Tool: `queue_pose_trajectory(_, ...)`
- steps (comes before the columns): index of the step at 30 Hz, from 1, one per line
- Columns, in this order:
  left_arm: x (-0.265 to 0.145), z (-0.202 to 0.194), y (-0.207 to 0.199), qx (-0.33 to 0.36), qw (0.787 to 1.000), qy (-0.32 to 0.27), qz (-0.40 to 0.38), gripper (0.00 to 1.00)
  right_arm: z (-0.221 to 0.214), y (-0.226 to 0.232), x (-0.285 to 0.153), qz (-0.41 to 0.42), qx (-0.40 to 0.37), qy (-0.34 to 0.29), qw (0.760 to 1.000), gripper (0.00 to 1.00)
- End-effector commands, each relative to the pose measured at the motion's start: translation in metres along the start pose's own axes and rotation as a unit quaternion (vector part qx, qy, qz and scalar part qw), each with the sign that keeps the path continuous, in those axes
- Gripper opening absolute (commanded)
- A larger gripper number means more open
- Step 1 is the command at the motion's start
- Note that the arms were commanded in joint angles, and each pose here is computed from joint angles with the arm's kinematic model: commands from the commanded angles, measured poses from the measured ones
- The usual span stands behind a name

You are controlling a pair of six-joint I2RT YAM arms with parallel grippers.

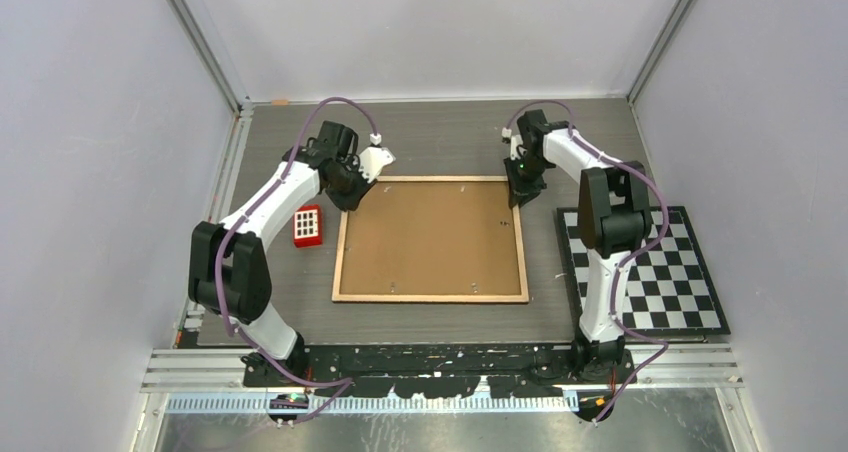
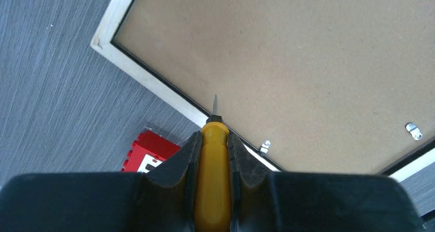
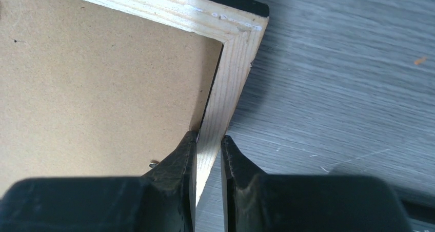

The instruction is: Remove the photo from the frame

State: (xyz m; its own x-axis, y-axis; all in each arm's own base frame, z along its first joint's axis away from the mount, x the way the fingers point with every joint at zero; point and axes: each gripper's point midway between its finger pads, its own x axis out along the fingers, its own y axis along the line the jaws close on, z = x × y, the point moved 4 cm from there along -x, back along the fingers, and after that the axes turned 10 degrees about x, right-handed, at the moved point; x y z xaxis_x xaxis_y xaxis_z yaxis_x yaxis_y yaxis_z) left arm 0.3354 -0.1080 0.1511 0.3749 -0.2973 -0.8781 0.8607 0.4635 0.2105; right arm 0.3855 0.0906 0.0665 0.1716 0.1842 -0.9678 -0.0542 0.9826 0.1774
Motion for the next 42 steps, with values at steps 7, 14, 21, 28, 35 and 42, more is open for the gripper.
queue_pose_trajectory(7, -0.014, -0.003, -0.010, 0.002, 1.000, -0.010, 0.002, 0.00, -0.035, -0.005, 0.008, -0.010, 0.009, 0.057, 0.998, 0.01)
queue_pose_trajectory(14, -0.015, -0.013, -0.017, 0.008, 1.000, 0.003, -0.003, 0.00, -0.031, -0.009, 0.011, -0.022, 0.029, 0.054, 0.998, 0.01)
queue_pose_trajectory(21, -0.020, -0.026, -0.031, 0.011, 1.000, 0.016, -0.017, 0.00, -0.032, -0.013, 0.012, -0.024, 0.058, 0.055, 0.997, 0.01)
queue_pose_trajectory(28, -0.023, -0.036, -0.040, 0.026, 0.999, 0.030, -0.024, 0.00, -0.031, -0.015, 0.013, -0.021, 0.070, 0.053, 0.996, 0.01)
queue_pose_trajectory(35, -0.026, -0.046, -0.056, 0.046, 0.997, 0.042, -0.045, 0.00, -0.033, -0.013, 0.016, -0.016, 0.082, 0.052, 0.995, 0.00)
queue_pose_trajectory(42, -0.025, -0.051, -0.065, 0.050, 0.996, 0.051, -0.056, 0.00, -0.032, -0.013, 0.016, -0.018, 0.084, 0.047, 0.995, 0.01)
